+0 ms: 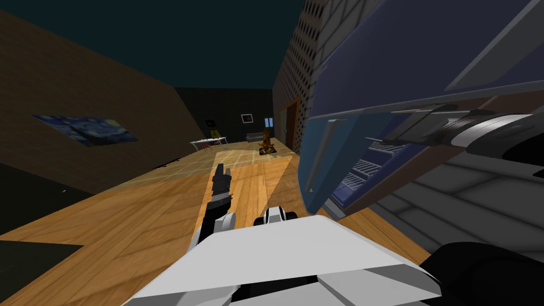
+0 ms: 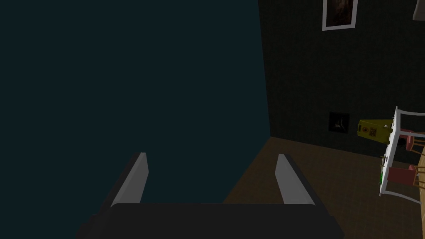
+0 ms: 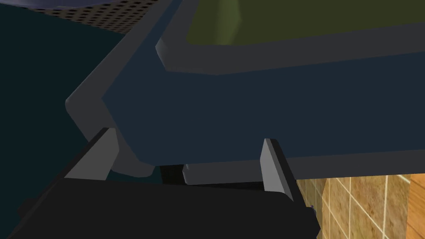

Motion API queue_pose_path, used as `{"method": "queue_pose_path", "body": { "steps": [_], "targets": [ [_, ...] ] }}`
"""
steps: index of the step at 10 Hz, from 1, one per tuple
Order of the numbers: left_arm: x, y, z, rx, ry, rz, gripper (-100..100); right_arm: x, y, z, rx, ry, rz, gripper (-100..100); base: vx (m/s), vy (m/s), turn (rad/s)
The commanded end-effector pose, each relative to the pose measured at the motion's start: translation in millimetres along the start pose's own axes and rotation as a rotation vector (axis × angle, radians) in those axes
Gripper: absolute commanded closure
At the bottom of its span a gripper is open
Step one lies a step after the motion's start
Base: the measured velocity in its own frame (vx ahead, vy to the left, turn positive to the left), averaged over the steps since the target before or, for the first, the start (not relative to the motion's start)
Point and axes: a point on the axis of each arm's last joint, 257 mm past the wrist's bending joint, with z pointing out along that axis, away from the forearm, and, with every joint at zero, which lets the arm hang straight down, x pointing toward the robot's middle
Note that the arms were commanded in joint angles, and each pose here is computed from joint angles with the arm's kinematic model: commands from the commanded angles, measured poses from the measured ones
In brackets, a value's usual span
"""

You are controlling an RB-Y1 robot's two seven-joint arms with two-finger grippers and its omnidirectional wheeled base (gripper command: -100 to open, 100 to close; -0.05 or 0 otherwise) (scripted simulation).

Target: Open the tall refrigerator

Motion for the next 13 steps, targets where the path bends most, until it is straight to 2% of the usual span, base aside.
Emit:
{"method": "queue_pose_path", "body": {
  "steps": [1, 11, 13],
  "targets": [
    [0.0, 0.0, 0.0, 0.0, 0.0, 0.0, 0, 1.9, -5, 3.9, -0.016, -0.007, 0.071, -100, 0.042, 0.063, -0.019],
    [0.0, 0.0, 0.0, 0.0, 0.0, 0.0, 0, 4.4, -28, 15.5, -0.085, -0.041, 0.369, -100, 0.044, 0.078, -0.024],
    [0.0, -0.1, 0.0, 0.0, 0.0, 0.0, 0, 8.3, -17, 13.1, -0.102, -0.027, 0.361, -100, -0.024, 0.043, -0.066]
  ]
}}
